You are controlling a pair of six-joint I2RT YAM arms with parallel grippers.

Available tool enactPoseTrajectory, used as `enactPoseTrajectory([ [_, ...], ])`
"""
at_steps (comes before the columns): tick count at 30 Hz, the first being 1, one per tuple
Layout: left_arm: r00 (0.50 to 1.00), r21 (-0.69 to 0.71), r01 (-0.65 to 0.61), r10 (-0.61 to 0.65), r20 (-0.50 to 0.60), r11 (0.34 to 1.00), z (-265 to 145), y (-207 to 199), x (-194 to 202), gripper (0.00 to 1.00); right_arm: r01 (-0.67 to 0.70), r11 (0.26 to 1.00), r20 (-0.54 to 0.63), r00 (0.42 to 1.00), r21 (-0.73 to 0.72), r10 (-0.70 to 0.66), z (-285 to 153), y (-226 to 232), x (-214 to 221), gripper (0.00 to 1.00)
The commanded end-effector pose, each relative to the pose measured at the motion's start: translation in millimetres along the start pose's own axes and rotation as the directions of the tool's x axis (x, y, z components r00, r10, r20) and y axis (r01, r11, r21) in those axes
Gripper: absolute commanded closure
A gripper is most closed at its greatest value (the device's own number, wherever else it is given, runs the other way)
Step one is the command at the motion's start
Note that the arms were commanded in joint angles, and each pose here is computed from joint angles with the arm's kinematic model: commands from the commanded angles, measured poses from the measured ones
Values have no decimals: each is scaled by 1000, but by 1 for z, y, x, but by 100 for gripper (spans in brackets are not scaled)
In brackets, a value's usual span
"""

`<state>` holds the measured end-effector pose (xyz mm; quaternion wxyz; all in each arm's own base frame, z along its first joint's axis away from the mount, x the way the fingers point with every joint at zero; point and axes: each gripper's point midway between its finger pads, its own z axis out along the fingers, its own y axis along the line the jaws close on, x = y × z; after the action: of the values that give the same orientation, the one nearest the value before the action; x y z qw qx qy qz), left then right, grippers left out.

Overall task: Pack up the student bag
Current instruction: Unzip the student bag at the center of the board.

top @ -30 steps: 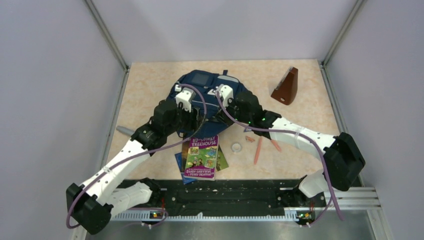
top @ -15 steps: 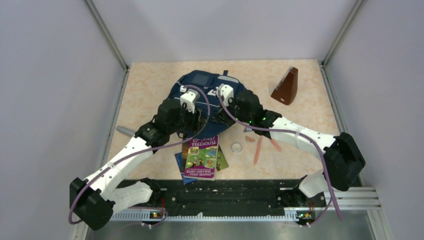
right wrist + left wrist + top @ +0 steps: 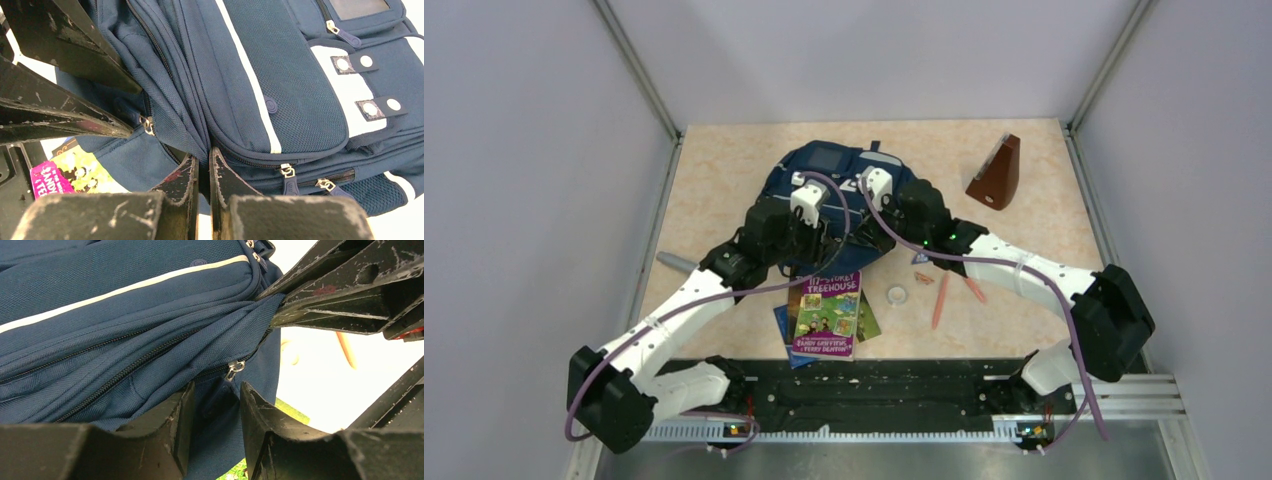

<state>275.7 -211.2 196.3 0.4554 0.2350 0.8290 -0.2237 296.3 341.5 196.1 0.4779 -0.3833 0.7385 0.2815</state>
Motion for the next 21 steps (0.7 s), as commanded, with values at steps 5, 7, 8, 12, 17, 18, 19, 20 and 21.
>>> enactPoseTrajectory([
  [5, 999, -31, -46, 46, 19, 998, 10, 5, -6, 56, 8, 998, 280, 960, -70, 12, -18, 15, -92, 100],
  [7, 999, -71, -47, 48, 18, 996, 10, 12, -6, 61, 5, 997, 284, 959, -78, 18, -18, 16, -93, 100],
  [8, 999, -87, -49, 51, 20, 995, 10, 14, -6, 64, 3, 997, 285, 958, -81, 20, -18, 17, -93, 100],
  [12, 997, -80, -57, 60, 40, 995, 12, 10, -10, 77, -1, 996, 290, 957, -84, 26, -19, 18, -92, 100],
  [17, 993, -39, -41, 45, 110, 998, 9, 0, -25, 97, -4, 997, 284, 958, -73, 25, -21, 16, -89, 100],
  [18, 991, -47, -37, 43, 129, 998, 7, 1, -31, 100, -5, 998, 281, 959, -70, 24, -21, 16, -87, 100],
  [19, 988, -60, -34, 43, 145, 998, 4, 3, -35, 100, -5, 998, 279, 960, -67, 23, -21, 15, -86, 100],
  [20, 985, -71, -35, 47, 165, 997, 0, 4, -41, 100, -6, 998, 273, 962, -62, 23, -20, 14, -83, 100],
  [21, 983, -80, -38, 52, 178, 996, -2, 5, -44, 100, -8, 998, 267, 964, -57, 23, -20, 14, -81, 100],
])
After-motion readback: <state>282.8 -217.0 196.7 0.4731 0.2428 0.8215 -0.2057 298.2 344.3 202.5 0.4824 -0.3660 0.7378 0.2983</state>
